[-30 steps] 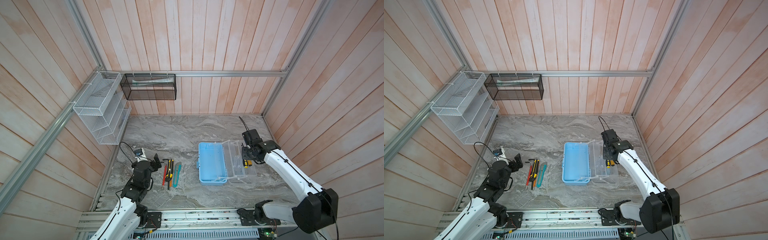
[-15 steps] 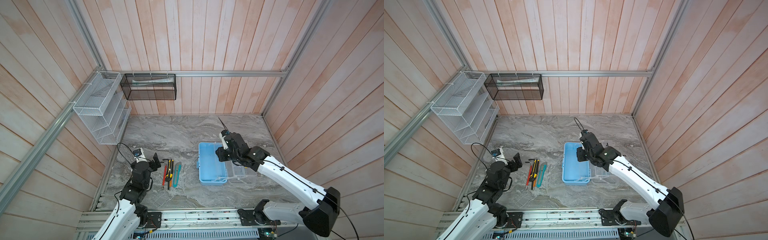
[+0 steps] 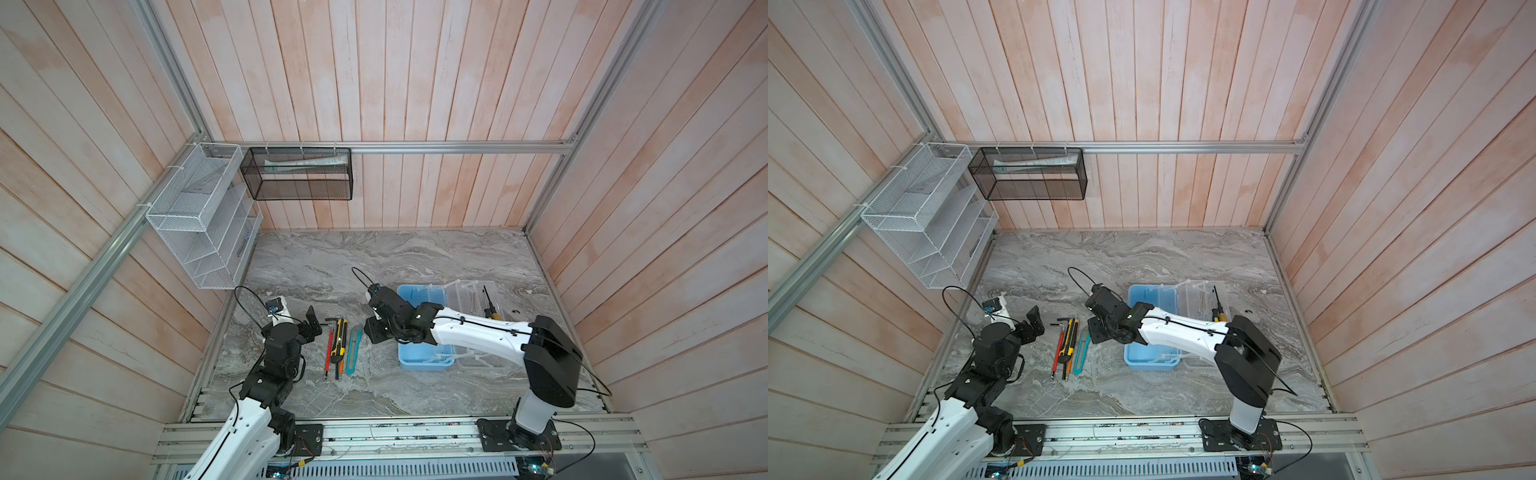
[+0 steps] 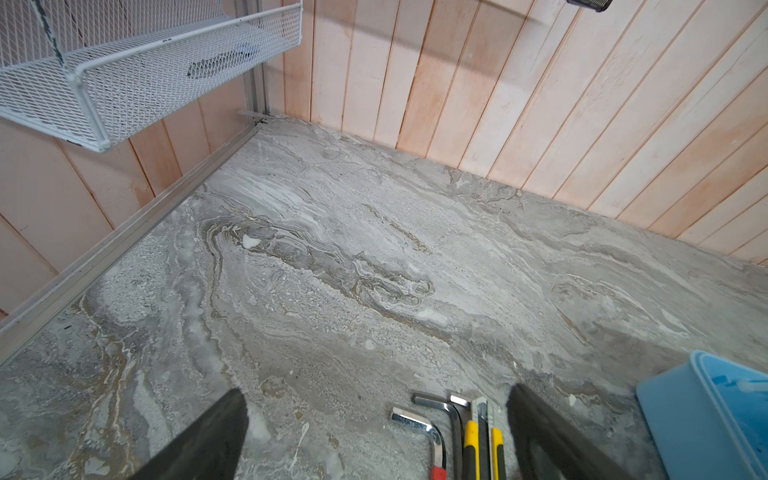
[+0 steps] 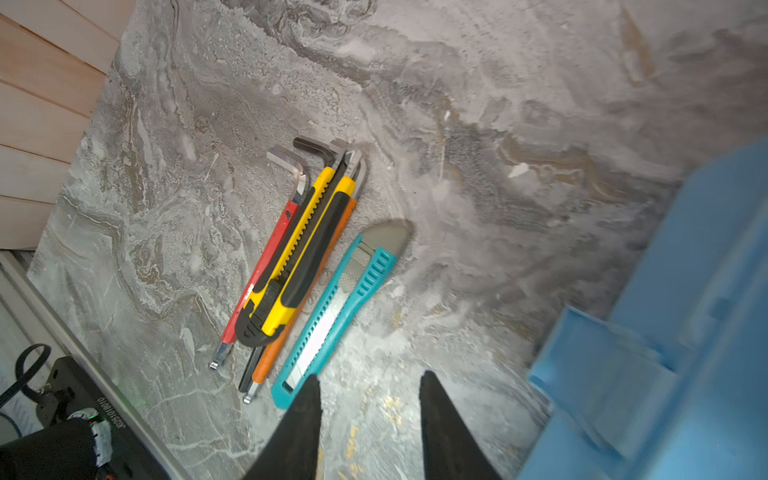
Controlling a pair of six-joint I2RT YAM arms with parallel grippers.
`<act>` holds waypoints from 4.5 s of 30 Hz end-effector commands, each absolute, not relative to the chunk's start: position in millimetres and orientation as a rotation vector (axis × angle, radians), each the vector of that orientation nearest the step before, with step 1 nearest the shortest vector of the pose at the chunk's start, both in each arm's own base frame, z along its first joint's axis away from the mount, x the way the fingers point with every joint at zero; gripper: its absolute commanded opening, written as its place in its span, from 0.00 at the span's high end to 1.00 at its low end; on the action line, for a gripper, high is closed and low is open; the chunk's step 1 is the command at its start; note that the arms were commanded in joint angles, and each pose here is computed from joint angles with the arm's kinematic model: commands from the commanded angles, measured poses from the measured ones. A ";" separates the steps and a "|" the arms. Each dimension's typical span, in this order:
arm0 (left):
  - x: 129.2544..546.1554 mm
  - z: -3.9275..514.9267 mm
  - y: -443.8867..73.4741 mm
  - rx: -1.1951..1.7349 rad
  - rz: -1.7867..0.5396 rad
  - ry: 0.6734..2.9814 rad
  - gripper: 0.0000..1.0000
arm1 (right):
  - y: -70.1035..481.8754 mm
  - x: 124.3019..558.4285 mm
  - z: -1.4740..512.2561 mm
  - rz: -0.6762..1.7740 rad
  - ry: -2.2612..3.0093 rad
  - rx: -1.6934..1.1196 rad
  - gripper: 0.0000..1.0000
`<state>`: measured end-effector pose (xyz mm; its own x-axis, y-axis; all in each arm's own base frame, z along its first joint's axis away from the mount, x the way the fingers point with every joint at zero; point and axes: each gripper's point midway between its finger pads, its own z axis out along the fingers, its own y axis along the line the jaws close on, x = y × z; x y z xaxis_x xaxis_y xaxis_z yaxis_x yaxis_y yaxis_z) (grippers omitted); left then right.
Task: Pack the tool kit
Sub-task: 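Move the open right gripper back over the teal utility knife, then lower the right gripper around the teal utility knife and close it, then lift the teal utility knife and carry it toward the blue box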
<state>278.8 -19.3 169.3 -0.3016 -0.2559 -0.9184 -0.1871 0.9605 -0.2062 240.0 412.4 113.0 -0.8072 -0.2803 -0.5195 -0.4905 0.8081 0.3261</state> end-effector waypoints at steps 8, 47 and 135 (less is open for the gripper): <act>270.1 168.8 -10.3 -0.359 -0.059 1.858 0.01 | 423.2 231.7 55.2 0.421 2.673 -0.656 0.59; 270.6 169.2 -11.0 -0.355 -0.061 1.858 0.01 | 422.9 242.3 68.2 0.354 2.608 -0.832 0.59; 275.1 165.5 -13.0 -0.347 -0.052 1.884 0.01 | 407.6 253.4 113.0 0.230 2.539 -0.670 1.00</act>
<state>274.6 -16.7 161.4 -0.3132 -0.2610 -0.9131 -0.2004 0.9580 -0.2051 244.7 420.6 82.2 -0.7466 -0.4684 -0.4725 -0.5558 0.8294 0.0560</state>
